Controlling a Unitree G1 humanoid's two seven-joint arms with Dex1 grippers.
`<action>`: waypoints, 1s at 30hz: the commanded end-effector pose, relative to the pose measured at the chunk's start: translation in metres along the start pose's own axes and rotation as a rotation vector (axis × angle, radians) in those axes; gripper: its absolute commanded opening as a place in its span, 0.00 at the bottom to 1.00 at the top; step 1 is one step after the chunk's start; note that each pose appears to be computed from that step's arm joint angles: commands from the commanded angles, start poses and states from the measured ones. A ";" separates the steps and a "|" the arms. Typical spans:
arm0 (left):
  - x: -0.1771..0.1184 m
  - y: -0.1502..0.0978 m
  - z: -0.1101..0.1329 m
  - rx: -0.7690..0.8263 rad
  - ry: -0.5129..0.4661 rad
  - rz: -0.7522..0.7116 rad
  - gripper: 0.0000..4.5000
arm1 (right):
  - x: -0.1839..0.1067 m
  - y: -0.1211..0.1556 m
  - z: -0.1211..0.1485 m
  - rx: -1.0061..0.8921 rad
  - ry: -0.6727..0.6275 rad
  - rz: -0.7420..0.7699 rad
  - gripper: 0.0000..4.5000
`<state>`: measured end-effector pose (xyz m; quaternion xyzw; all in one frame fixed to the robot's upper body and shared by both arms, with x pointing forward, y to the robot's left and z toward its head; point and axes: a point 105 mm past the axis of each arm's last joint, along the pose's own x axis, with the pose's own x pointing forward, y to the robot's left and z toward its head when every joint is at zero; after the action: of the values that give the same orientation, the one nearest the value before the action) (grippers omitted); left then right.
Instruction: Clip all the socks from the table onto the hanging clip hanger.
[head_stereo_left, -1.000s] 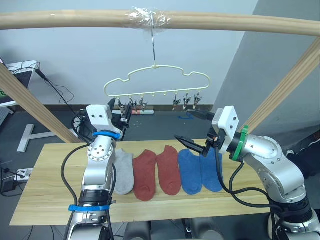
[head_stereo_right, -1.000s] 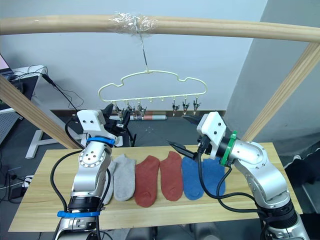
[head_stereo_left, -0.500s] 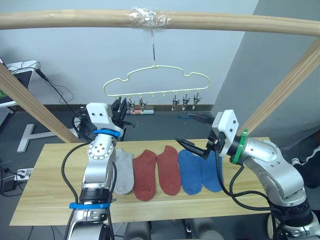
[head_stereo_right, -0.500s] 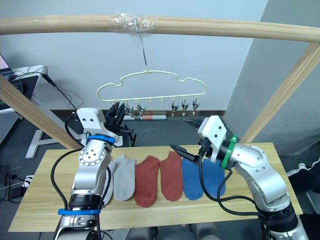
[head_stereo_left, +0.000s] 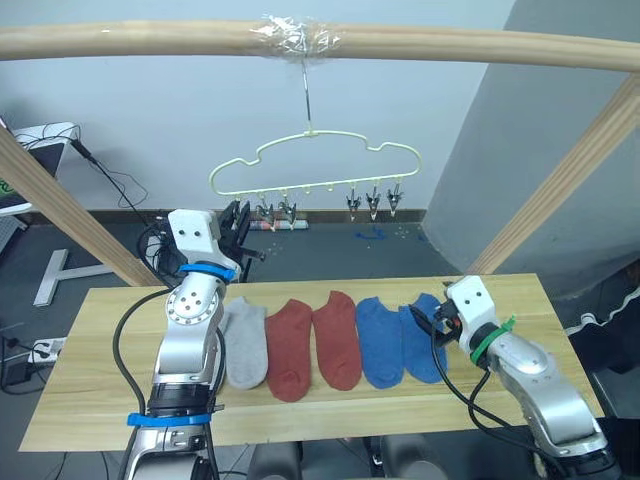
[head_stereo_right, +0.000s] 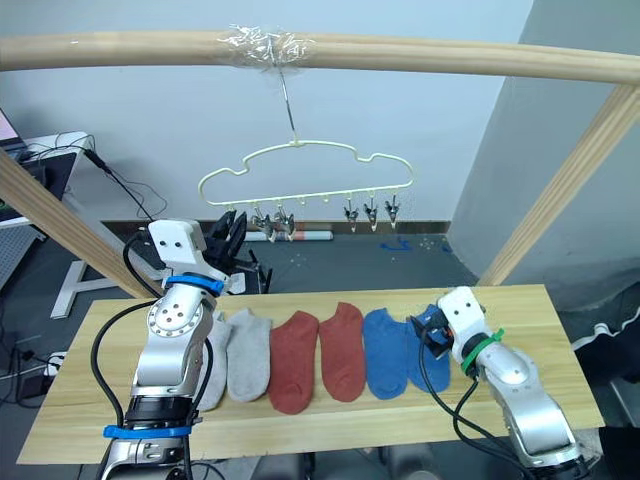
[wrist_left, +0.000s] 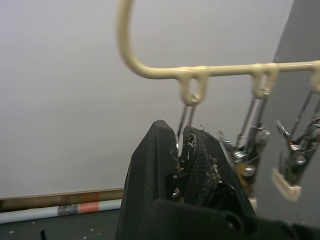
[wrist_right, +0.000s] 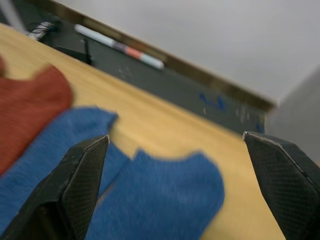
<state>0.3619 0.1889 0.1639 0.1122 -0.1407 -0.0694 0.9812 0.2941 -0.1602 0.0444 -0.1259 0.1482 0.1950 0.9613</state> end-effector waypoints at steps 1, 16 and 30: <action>-0.001 0.006 0.015 0.016 -0.056 0.016 0.05 | 0.008 -0.012 -0.013 0.037 0.014 -0.047 1.00; -0.008 0.008 0.005 0.032 -0.026 0.013 0.05 | 0.046 -0.014 -0.056 0.136 0.124 -0.069 1.00; -0.011 0.002 0.012 -0.029 0.014 -0.123 0.05 | 0.039 0.002 -0.032 0.038 0.016 0.042 0.07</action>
<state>0.3517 0.1889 0.1608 0.1112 -0.1120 -0.1234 0.9797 0.3172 -0.1595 -0.0173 -0.0859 0.1988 0.1915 0.9573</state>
